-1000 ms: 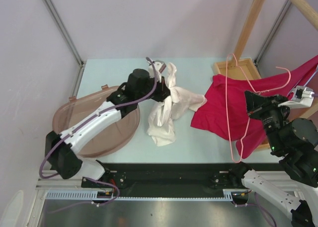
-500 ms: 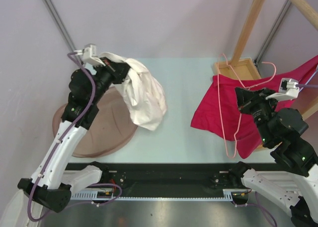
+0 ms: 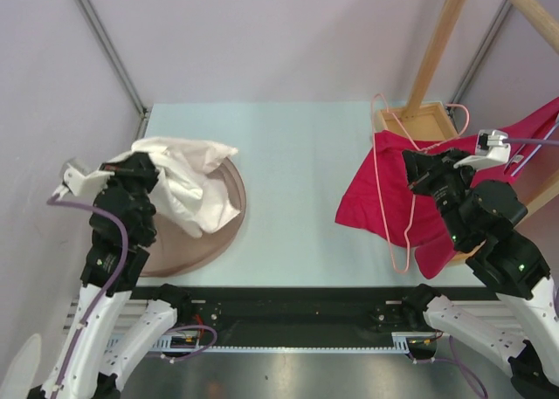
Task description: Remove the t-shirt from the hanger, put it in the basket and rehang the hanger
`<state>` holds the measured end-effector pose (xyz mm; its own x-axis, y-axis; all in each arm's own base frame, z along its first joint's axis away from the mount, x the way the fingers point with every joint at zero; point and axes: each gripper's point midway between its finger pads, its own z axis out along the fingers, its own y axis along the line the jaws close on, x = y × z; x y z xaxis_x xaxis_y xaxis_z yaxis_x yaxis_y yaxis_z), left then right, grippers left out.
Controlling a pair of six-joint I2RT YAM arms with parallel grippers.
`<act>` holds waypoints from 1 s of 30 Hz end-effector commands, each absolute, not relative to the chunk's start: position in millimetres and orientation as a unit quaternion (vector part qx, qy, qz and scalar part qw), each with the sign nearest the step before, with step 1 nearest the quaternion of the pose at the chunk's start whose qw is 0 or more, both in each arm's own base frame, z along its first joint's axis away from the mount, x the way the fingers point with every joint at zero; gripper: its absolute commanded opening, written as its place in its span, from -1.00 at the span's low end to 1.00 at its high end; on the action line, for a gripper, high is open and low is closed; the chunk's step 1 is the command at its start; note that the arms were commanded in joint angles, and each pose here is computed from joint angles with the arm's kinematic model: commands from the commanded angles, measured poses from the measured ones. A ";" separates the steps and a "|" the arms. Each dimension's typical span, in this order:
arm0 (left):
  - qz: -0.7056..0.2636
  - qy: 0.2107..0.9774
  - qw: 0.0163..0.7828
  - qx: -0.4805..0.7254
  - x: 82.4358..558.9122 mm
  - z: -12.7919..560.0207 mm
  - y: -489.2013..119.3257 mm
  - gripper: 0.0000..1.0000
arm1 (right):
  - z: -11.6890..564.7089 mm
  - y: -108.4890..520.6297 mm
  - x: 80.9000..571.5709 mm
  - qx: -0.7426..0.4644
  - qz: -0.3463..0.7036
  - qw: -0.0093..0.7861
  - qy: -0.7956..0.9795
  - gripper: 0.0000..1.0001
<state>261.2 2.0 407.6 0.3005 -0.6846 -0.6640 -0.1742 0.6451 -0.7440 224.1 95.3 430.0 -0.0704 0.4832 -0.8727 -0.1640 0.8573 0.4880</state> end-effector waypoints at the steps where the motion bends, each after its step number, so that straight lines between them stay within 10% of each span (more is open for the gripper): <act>1: -0.130 0.518 0.698 -0.477 247.0 361.4 37.9 -0.83 | 444.1 94.2 220.4 0.116 0.257 0.687 0.670 -1.00; 16: -0.063 0.576 0.655 -0.485 231.4 263.4 47.0 -0.78 | 430.9 97.0 220.4 0.113 0.258 0.679 0.678 -1.00; 19: -0.041 0.615 0.641 -0.457 242.3 249.8 39.1 -0.33 | 430.9 96.4 218.8 0.112 0.260 0.679 0.678 -1.00; 23: -0.024 0.679 0.609 -0.410 263.3 237.1 19.8 0.98 | 430.5 96.6 218.5 0.113 0.261 0.677 0.679 -1.00; 30: -0.108 0.737 0.599 -0.295 284.8 269.7 -30.9 0.99 | 426.6 99.9 221.0 0.111 0.259 0.672 0.685 -1.00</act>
<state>275.1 0.3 217.2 -0.0753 -0.5606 -0.8247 -0.5061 0.7341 -0.4528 220.5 97.0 417.7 -0.0876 0.4768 -0.8746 -0.1789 0.8562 0.4847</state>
